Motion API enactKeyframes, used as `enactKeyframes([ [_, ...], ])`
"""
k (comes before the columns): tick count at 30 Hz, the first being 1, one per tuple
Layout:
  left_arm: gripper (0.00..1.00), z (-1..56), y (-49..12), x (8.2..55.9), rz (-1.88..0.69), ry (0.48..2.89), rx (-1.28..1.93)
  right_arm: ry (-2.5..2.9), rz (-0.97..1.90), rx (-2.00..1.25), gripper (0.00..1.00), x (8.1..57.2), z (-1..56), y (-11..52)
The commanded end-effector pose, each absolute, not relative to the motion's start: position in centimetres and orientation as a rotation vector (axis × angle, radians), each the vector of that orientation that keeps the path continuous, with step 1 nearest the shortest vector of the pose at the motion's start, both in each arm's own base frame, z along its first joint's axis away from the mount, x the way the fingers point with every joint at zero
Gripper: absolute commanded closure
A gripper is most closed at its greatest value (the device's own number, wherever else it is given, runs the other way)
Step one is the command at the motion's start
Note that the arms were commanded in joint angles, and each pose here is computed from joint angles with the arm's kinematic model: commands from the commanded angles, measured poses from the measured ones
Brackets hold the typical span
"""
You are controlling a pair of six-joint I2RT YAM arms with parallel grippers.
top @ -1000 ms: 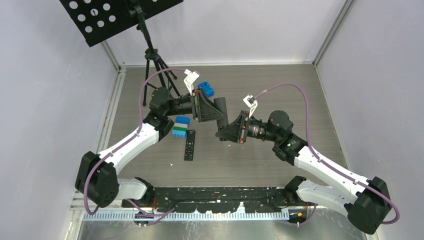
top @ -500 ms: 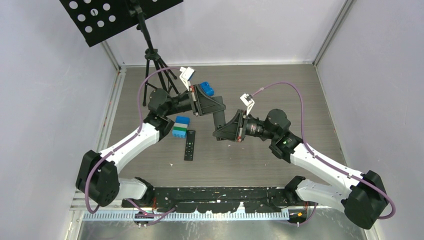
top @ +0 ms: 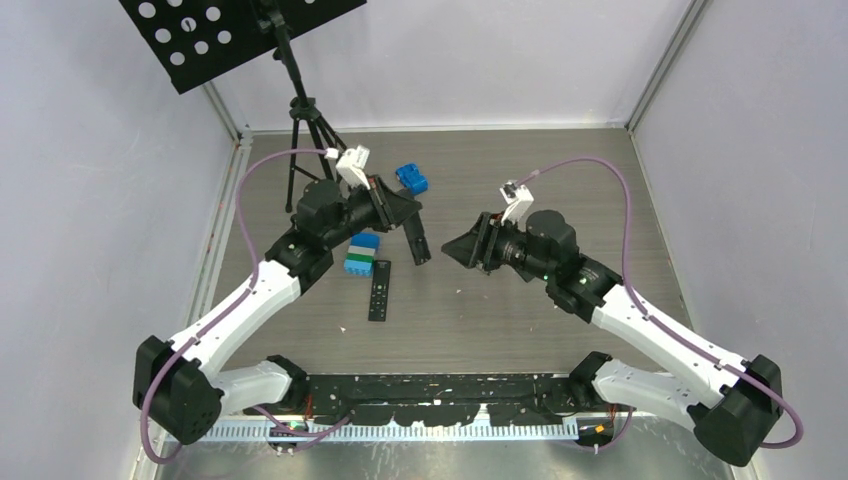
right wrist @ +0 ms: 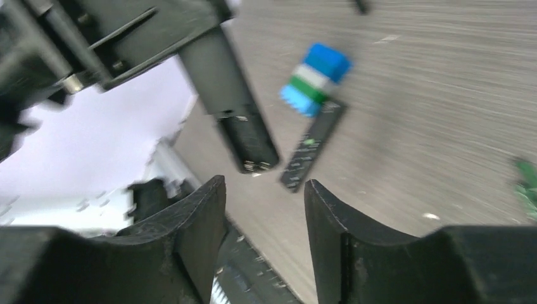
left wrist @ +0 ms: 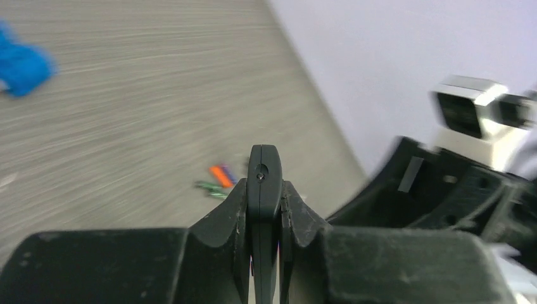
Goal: Load the batteries into the remote control
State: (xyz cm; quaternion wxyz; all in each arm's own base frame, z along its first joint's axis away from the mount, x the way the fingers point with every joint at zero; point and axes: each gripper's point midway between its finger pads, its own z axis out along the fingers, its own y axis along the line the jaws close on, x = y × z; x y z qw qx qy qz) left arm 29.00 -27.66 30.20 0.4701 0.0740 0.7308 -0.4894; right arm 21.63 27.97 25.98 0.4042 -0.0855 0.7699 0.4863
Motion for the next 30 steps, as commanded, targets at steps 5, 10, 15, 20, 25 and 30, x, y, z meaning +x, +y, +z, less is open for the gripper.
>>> enactKeyframes([
  [5,1.00,27.0,-21.4,31.8,-0.718,1.905,0.033,2.229,0.142,0.223,0.76,29.8,16.8,15.9],
  [10,1.00,27.5,-22.1,31.3,-0.763,1.904,0.074,2.337,0.040,0.098,0.83,31.6,13.5,17.3],
  [15,1.00,26.8,-23.0,31.0,-0.812,1.919,0.104,2.461,-0.018,0.026,0.75,32.3,9.2,18.2],
  [20,1.00,26.3,-23.7,30.8,-0.845,1.938,0.129,2.524,-0.083,-0.006,0.69,32.7,6.7,18.3],
  [25,1.00,26.0,-23.8,30.9,-0.843,1.947,0.131,2.542,-0.114,-0.009,0.72,33.4,5.5,18.0],
  [30,1.00,25.6,-23.9,30.9,-0.843,1.959,0.132,2.564,-0.140,0.004,0.81,33.8,3.9,17.4],
])
